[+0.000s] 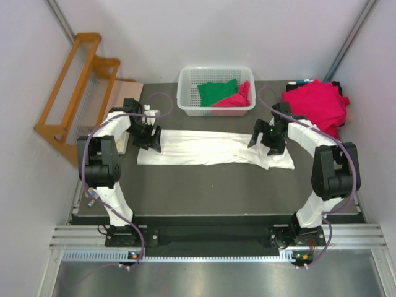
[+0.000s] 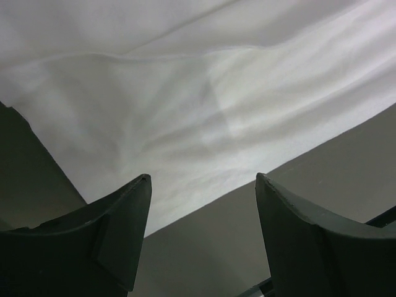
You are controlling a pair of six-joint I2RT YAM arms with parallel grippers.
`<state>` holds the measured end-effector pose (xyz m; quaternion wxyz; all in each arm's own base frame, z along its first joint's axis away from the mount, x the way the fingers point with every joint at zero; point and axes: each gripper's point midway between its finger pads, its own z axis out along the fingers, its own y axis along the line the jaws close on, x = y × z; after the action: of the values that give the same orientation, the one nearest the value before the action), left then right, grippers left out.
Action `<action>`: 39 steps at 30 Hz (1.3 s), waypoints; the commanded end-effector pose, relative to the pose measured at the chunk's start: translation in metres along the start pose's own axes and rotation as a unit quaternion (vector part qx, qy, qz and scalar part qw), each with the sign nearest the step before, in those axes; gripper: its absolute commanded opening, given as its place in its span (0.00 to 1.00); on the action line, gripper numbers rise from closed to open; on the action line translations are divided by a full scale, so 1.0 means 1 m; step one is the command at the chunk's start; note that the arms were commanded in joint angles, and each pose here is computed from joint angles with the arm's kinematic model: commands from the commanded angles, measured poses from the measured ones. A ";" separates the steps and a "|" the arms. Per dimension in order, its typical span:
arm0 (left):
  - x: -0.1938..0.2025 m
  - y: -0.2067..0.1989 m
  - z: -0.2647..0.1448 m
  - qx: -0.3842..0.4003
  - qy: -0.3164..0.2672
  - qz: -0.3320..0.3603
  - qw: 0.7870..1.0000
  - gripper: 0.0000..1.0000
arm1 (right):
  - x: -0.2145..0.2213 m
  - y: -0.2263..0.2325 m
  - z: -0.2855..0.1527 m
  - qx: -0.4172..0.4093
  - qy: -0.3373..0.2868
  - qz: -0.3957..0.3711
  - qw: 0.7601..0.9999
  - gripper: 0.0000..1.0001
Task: Fold and stack the t-shirts
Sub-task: Fold the tshirt
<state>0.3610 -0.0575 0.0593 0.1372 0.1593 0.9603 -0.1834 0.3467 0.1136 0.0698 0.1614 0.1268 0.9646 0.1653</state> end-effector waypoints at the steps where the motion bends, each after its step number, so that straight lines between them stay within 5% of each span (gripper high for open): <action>1: -0.016 -0.023 -0.009 0.014 -0.021 0.022 0.999 0.73 | 0.000 -0.003 -0.008 0.011 -0.033 0.005 0.999 1.00; 19: -0.001 -0.004 0.028 -0.034 0.018 0.031 0.999 0.72 | 0.012 -0.054 0.021 0.117 -0.032 0.012 0.993 1.00; 39: 0.003 0.017 0.038 -0.082 0.003 0.032 0.996 0.73 | -0.005 -0.049 0.029 0.108 -0.035 0.024 0.993 1.00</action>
<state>0.3624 -0.0674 0.0284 0.1234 0.1820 0.9671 -0.1278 0.3341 0.0729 0.0265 0.1517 0.1723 0.9722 0.0474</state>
